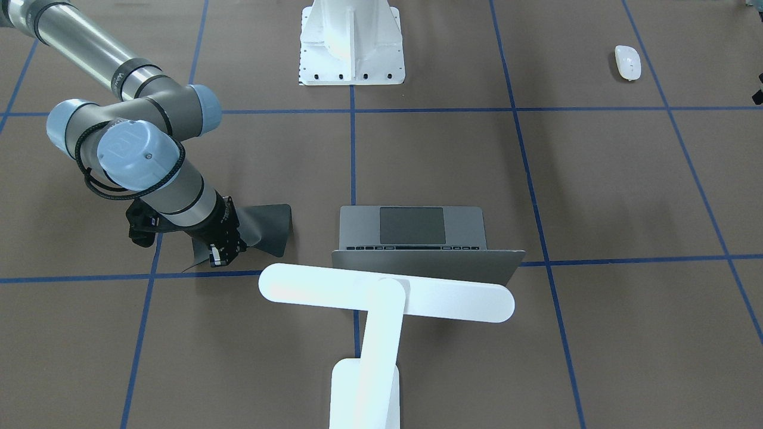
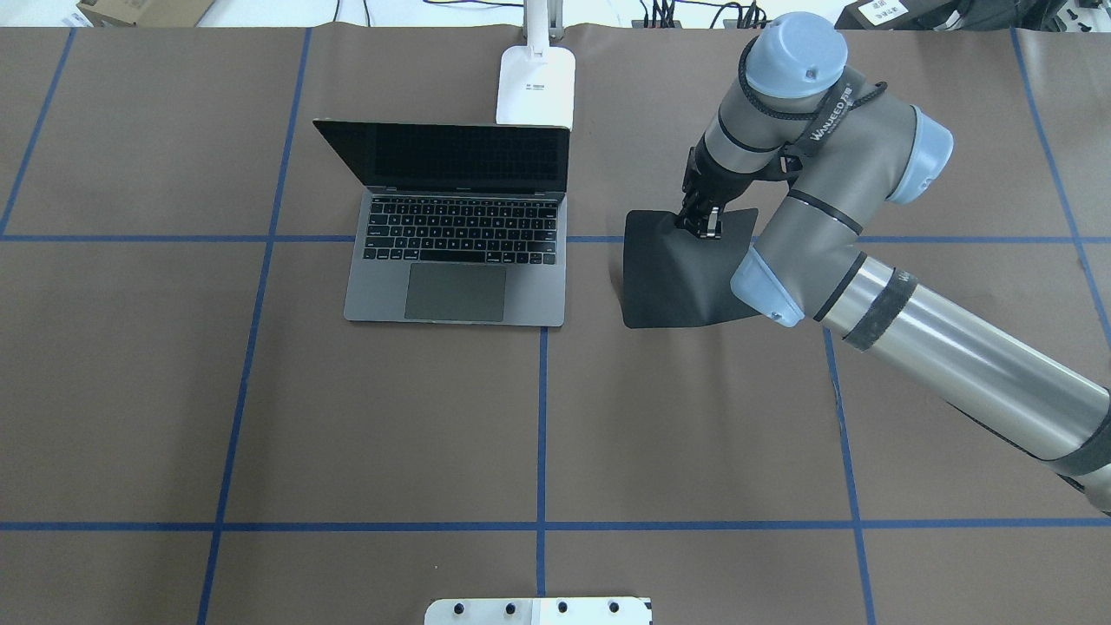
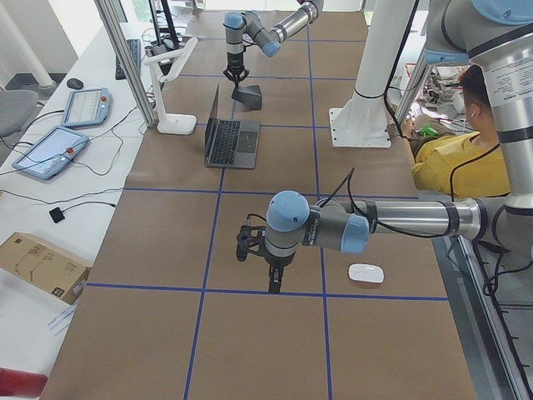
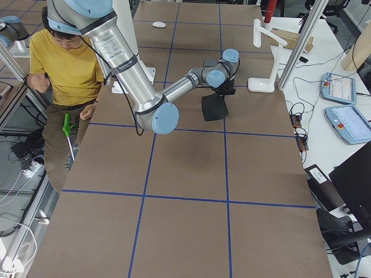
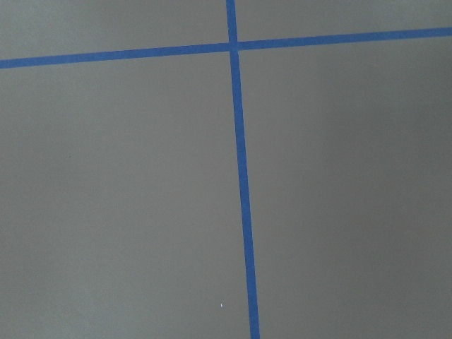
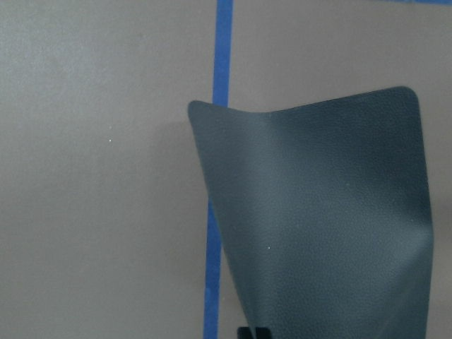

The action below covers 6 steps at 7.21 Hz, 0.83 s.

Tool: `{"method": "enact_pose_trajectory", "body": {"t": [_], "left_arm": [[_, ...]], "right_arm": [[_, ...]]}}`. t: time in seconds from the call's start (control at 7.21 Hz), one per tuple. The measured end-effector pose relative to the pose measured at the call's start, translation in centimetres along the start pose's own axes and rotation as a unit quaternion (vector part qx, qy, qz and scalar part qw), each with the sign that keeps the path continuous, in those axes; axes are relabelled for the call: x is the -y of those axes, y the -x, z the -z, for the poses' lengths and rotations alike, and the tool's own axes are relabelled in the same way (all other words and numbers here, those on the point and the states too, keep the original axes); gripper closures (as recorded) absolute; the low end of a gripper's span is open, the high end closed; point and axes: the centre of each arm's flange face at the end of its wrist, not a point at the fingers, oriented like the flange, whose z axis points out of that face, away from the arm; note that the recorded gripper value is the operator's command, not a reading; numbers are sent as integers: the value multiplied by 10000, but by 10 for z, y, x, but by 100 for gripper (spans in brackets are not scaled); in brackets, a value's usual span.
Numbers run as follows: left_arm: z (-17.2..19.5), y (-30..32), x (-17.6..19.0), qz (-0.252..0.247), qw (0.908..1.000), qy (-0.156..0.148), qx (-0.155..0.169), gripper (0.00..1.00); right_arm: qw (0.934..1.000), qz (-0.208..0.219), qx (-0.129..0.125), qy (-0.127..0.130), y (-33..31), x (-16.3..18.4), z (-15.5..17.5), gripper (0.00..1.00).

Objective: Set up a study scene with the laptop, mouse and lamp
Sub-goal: 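Lower the mouse pad flat onto the table next to the laptop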

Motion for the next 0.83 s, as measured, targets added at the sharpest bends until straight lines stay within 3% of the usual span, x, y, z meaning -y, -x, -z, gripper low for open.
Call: {"method": "enact_pose_trajectory", "body": {"t": [0.55, 0.69, 0.83], "left_arm": [[-5, 5, 1, 26, 10000, 33, 2, 0], [-5, 5, 0, 33, 10000, 40, 2, 0], [-6, 6, 0, 40, 10000, 47, 3, 0]], "right_arm": [[9979, -598, 238, -11, -9, -44, -15, 100], [9973, -677, 275, -38, -11, -52, -19, 80], [9970, -713, 299, -72, -13, -53, -24, 1]]}}
